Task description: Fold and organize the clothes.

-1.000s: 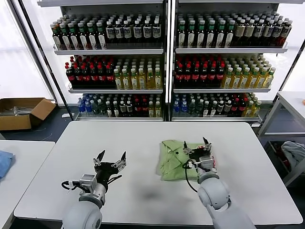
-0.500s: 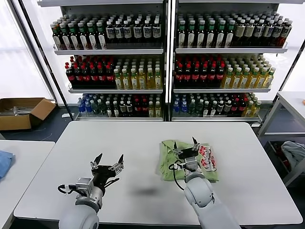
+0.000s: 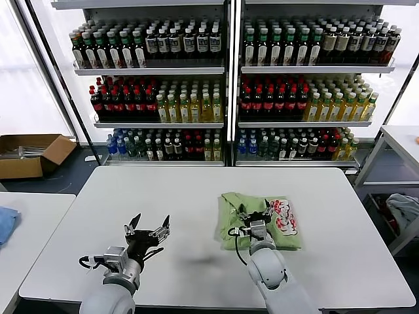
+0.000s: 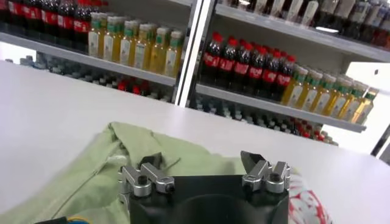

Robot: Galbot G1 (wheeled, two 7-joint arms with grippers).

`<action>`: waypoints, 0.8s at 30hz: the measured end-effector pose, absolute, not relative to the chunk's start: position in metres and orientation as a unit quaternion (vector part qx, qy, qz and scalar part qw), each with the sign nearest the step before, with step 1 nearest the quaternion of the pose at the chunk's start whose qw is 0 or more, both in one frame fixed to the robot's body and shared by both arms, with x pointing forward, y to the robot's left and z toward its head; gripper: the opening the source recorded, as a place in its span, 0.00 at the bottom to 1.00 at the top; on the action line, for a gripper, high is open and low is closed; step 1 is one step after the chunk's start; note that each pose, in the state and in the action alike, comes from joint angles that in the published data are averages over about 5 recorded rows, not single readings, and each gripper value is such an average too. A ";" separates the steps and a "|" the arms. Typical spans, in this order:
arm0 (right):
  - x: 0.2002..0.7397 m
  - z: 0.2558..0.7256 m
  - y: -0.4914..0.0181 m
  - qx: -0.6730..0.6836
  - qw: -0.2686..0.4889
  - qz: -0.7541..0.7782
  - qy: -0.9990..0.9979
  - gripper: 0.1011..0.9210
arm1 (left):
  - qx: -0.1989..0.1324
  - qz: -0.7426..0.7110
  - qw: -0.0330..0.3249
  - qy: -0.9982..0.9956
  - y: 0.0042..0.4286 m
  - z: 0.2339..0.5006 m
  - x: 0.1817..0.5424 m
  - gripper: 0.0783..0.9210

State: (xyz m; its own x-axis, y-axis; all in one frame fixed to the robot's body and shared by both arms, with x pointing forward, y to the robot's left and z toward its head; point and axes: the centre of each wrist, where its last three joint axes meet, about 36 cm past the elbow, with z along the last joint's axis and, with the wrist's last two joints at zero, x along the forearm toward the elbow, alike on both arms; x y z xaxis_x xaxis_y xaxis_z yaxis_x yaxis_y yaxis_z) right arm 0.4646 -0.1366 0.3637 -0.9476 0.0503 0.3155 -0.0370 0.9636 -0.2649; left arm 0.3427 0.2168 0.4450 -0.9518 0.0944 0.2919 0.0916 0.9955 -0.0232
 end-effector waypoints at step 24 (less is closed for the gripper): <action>0.439 0.418 -0.170 -0.040 0.151 0.032 -0.987 0.88 | -0.064 0.012 0.151 -0.986 0.204 0.444 0.335 0.88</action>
